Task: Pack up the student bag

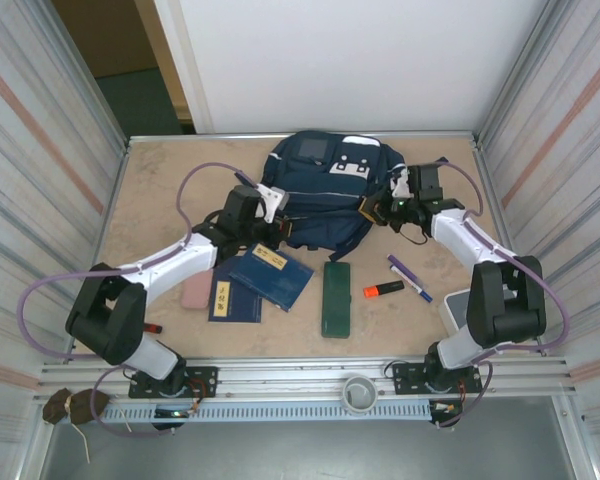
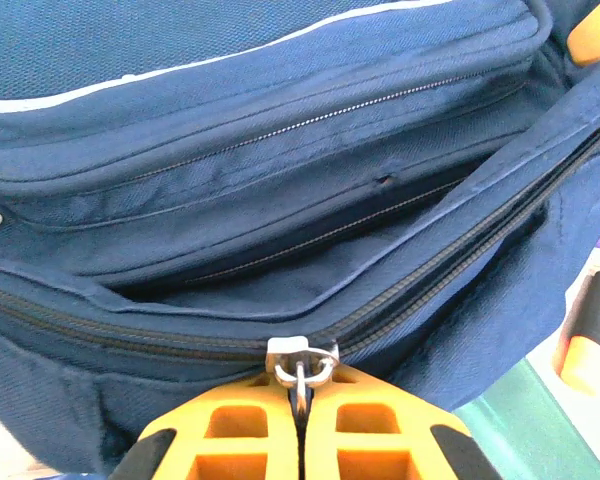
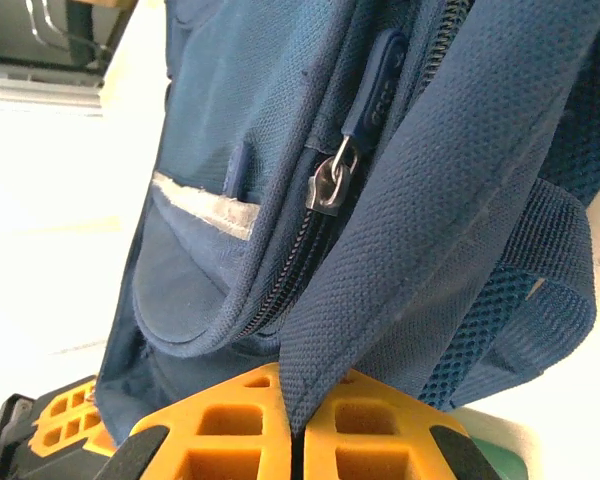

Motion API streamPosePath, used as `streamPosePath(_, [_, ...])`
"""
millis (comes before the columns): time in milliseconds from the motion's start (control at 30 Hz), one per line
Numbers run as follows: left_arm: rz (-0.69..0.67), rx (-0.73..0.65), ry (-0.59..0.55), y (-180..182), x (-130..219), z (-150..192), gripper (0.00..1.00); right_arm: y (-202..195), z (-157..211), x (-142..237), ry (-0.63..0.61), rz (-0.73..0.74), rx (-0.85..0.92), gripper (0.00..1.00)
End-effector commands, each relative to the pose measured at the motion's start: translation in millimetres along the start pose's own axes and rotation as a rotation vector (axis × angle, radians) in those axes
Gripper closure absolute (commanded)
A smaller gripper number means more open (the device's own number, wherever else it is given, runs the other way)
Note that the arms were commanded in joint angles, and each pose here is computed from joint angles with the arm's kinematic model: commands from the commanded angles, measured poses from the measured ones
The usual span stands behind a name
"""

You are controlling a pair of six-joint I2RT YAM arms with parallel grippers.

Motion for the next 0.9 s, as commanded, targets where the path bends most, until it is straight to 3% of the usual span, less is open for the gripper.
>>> streamPosePath(0, [-0.013, -0.008, -0.015, 5, 19, -6, 1.0, -2, -28, 16, -0.071, 0.007, 0.046, 0.94])
streamPosePath(167, [0.179, -0.027, -0.125, -40, 29, -34, 1.0, 7, -40, 18, -0.076, -0.001, 0.046, 0.89])
streamPosePath(267, [0.269, -0.049, -0.16, -70, 24, -51, 1.0, 15, -45, 21, -0.084, 0.009, 0.053, 0.8])
streamPosePath(433, [0.271, -0.042, -0.173, -91, 9, -68, 1.0, 17, -41, 47, -0.165, 0.103, 0.078, 0.45])
streamPosePath(633, [0.259, -0.025, -0.161, -96, -8, -73, 1.0, -3, 0, 79, -0.226, 0.129, 0.063, 0.1])
streamPosePath(867, [0.295, -0.042, -0.158, -105, -15, -69, 1.0, -16, 43, 62, -0.186, 0.031, -0.033, 0.02])
Point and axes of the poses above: each hand's point on the last joint's axis, 136 mm out from that joint toward the fingers, its own x axis back along the fingers, its own y axis along the line the jaws close on, z = x × y, the point moved 8 cm from there along x, back along the fingers, and after that the axes turned 12 degrees about -x, right-handed, at the moved point
